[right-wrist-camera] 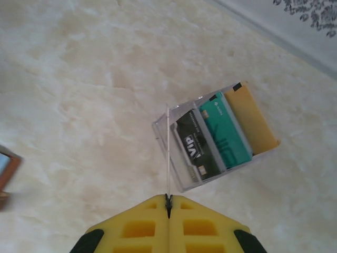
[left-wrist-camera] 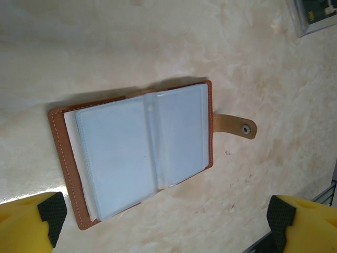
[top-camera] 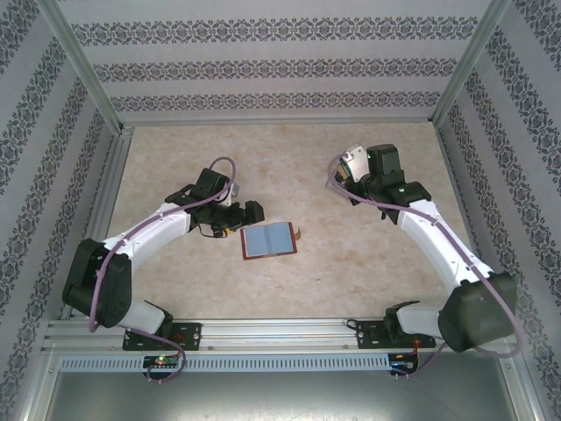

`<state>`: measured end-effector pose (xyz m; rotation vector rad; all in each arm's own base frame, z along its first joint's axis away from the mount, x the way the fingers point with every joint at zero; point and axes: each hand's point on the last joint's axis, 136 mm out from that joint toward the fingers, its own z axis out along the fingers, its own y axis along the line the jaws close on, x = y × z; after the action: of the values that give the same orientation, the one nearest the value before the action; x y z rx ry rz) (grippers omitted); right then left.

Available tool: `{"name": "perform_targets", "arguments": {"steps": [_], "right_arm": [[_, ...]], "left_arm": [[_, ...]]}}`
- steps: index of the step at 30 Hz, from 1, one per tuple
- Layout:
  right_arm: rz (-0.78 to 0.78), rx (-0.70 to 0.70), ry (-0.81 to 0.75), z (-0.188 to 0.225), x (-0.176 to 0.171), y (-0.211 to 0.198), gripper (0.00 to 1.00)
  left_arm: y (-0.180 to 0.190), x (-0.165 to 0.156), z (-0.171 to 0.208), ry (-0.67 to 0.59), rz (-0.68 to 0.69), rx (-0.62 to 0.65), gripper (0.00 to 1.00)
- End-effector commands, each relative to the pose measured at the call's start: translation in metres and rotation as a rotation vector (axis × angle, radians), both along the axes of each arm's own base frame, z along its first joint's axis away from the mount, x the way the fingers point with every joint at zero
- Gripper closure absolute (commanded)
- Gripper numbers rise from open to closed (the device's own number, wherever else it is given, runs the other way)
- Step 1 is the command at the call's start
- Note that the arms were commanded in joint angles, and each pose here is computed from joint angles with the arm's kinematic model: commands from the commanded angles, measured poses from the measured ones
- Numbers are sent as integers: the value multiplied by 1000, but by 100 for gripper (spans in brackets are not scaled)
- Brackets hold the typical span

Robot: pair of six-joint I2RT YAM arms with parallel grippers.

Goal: Take the credit cards out of the card holder

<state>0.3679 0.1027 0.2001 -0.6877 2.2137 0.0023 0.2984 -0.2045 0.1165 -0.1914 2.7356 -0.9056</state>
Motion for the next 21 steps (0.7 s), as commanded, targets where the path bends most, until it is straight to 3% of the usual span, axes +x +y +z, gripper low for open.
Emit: {"name": "perform_targets", "arguments": {"steps": [1,9,15,21], "right_arm": [[68,-151,-136,22,32,-9,100],[116,-217,-150,18,78,-24,100],[229,-216,-103,0,92,-18,100],[243,-250,-67,-21,107,-25,100]], "left_arm": [[6,-1,9,-14,29,-1,0],[8,-2,11,-21,28,5,0],[9,-7,9,-9,33,4,0],[13,-10,11,-8,39,21,0]]}}
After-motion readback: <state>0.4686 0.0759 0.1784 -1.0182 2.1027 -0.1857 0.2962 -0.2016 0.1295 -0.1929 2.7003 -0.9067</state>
